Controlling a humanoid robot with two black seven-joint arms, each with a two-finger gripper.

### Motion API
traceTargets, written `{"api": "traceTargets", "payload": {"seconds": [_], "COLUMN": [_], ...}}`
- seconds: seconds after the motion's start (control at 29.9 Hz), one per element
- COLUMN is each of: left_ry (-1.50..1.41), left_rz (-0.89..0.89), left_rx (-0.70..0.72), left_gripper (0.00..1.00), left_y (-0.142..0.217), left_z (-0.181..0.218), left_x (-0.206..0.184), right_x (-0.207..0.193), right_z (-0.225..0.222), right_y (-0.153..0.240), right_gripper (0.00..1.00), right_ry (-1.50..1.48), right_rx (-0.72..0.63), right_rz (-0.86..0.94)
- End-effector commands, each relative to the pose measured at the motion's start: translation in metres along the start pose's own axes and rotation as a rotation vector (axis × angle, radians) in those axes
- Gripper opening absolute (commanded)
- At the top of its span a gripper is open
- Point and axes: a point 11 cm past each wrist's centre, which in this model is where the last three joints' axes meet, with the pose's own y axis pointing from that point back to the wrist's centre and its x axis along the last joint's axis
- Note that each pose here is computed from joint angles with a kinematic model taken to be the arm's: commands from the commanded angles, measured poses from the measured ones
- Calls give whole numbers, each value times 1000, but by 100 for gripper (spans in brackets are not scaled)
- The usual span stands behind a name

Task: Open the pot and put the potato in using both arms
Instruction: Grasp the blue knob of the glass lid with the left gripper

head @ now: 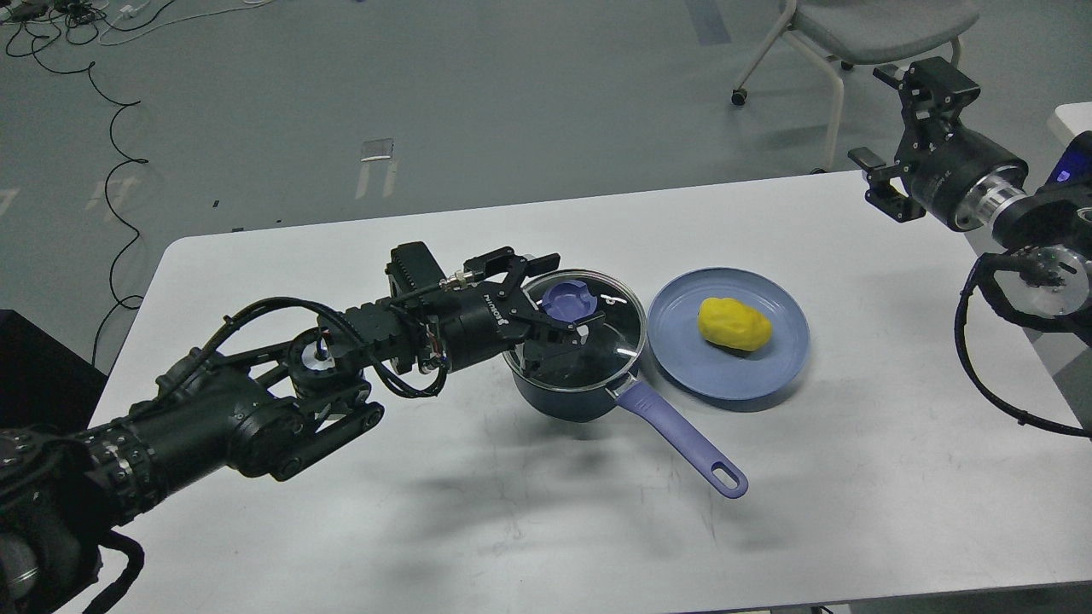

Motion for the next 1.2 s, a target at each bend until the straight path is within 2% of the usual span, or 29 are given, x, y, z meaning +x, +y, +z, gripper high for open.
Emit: {"api": "traceTargets", "payload": {"seconds": [0.0,0.4,0.97,1.07,1.17], "left_ry": [-8,-16,-26,-30,-30], "left_rz": [7,-12,-10,-14,-21], "left_rx": [11,-11,17,14,16], "left_gripper": [98,98,97,97,92], "left_y": [0,2,5,5,5], "left_z": [-3,4,-4,-4,-4], "left_x": [0,-14,-17,-17,-19], "right_x": [1,4,5,5,6], "right_z": [-1,-2,-1,0,-1], "right_y": [0,1,2,2,2], "right_gripper": [100,100,100,100,100], "right_ry": [2,6,8,8,8], "right_rx": [0,0,-2,-4,-3], "right_rz": [1,7,9,10,14]}}
